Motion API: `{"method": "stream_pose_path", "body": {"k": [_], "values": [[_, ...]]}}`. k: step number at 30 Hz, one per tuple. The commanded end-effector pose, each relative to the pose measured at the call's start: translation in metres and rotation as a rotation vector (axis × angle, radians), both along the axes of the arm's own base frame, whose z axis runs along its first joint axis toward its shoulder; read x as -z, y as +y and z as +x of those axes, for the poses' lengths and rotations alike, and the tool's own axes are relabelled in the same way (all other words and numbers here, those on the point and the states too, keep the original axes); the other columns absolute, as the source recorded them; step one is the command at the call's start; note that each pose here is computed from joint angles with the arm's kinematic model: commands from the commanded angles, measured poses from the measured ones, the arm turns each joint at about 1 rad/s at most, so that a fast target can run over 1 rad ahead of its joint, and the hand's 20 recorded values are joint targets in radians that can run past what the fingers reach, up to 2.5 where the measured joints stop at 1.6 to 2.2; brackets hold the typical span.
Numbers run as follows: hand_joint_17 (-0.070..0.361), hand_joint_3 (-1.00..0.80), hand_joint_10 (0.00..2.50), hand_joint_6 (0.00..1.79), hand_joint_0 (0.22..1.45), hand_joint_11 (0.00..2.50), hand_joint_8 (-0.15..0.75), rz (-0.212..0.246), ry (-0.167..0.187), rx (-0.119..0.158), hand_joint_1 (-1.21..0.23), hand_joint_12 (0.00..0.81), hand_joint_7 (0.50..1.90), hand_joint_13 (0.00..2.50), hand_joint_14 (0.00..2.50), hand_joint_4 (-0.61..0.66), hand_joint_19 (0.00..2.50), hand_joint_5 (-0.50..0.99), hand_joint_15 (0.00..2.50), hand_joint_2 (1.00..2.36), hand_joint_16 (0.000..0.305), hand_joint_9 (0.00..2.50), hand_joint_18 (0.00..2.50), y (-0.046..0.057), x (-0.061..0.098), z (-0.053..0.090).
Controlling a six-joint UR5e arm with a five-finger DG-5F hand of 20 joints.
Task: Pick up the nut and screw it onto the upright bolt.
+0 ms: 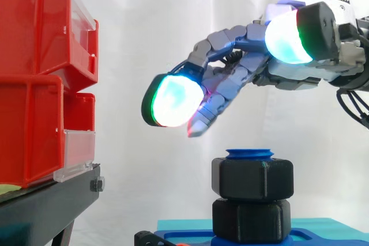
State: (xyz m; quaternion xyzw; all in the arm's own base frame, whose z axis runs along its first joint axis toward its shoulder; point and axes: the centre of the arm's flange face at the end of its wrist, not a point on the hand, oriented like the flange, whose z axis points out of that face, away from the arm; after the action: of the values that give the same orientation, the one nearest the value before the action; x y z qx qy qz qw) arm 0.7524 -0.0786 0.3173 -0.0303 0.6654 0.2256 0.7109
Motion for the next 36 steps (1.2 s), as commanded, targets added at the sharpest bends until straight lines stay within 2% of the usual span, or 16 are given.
{"method": "stream_pose_path", "body": {"k": [1, 6, 9, 14, 22, 30, 36], "values": [[0.049, -0.5, 0.0, 0.5, 0.49, 0.0, 0.21, 0.001, 0.008, -0.004, -0.17, 0.231, 0.57, 0.4, 0.0, 0.26, 0.0, -0.14, 0.0, 1.0, 0.022, 0.69, 0.02, 0.013, 0.004, 0.0], [0.058, -0.5, 0.0, 0.5, 0.47, 0.0, 0.221, 0.003, 0.034, -0.007, -0.18, 0.256, 0.51, 0.26, 0.0, 0.32, 0.0, -0.16, 0.0, 1.0, 0.026, 0.56, 0.0, 0.02, 0.016, -0.003], [0.059, -0.5, 0.0, 0.5, 0.47, 0.0, 0.259, 0.003, 0.048, -0.006, -0.2, 0.254, 0.5, 0.24, 0.0, 0.36, 0.0, -0.16, 0.0, 1.0, 0.026, 0.54, 0.0, 0.02, 0.023, -0.005], [0.056, -0.5, 0.0, 0.5, 0.47, 0.0, 0.266, 0.003, 0.065, -0.007, -0.21, 0.239, 0.5, 0.26, 0.0, 0.38, 0.0, -0.15, 0.0, 1.0, 0.025, 0.54, 0.0, 0.02, 0.032, -0.009], [0.049, -0.5, 0.0, 0.5, 0.48, 0.0, 0.26, 0.004, 0.053, -0.006, -0.22, 0.231, 0.67, 0.31, 0.0, 0.33, 0.0, -0.13, 0.0, 1.0, 0.022, 0.56, 0.0, 0.02, 0.03, -0.009], [0.044, -0.5, 0.0, 0.5, 0.49, 0.0, 0.262, 0.002, 0.059, -0.001, -0.21, 0.22, 0.82, 0.35, 0.0, 0.3, 0.0, -0.09, 0.0, 1.0, 0.02, 0.62, 0.0, 0.016, 0.031, -0.01], [0.04, -0.5, 0.0, 0.5, 0.5, 0.0, 0.265, 0.0, 0.073, 0.004, -0.22, 0.212, 0.91, 0.38, 0.0, 0.3, 0.0, -0.08, 0.0, 1.0, 0.018, 0.66, 0.0, 0.013, 0.039, -0.013]]}}
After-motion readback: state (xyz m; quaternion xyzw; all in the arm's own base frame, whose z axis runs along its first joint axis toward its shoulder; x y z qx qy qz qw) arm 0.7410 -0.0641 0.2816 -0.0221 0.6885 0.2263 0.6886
